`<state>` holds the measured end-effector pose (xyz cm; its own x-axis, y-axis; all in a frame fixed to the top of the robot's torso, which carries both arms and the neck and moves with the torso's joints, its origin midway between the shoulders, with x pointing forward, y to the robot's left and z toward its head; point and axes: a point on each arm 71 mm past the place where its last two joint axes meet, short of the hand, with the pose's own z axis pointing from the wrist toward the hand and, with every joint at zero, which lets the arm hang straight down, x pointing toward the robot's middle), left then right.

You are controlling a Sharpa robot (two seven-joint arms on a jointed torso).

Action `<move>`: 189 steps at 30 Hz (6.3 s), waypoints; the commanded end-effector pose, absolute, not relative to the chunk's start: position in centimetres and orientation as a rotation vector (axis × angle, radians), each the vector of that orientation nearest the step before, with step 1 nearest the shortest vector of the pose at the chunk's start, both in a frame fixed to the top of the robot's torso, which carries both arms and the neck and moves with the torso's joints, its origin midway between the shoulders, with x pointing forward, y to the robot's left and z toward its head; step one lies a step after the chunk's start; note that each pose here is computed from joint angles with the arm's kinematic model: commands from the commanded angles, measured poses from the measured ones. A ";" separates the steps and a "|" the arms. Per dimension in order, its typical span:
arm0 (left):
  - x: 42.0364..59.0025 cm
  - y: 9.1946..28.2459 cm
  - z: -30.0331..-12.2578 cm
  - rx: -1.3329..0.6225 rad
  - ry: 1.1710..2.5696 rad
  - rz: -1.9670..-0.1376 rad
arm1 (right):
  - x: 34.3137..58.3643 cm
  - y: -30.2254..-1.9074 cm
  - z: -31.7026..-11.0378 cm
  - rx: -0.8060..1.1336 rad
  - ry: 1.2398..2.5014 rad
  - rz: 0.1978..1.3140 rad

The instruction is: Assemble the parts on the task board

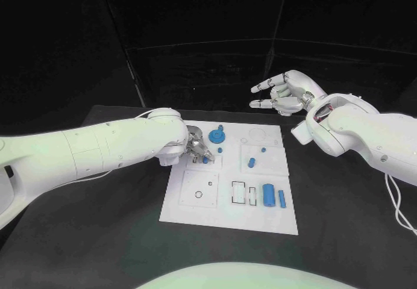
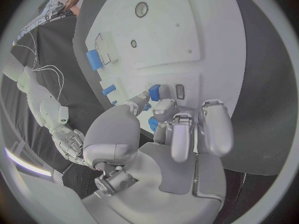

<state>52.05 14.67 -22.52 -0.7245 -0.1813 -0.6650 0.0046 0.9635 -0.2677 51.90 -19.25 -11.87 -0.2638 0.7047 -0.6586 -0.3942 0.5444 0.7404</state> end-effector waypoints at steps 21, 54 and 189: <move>51.8 14.8 -21.5 -0.162 2.318 -0.361 | 52.0 -19.3 -11.7 0.276 1.495 1.078; 57.4 19.2 -17.4 -0.257 2.275 -0.217 | 52.3 -19.2 -11.9 0.279 1.499 1.074; 52.0 20.0 -19.6 -0.254 2.138 -0.474 | 52.5 -19.3 -12.1 0.279 1.522 1.071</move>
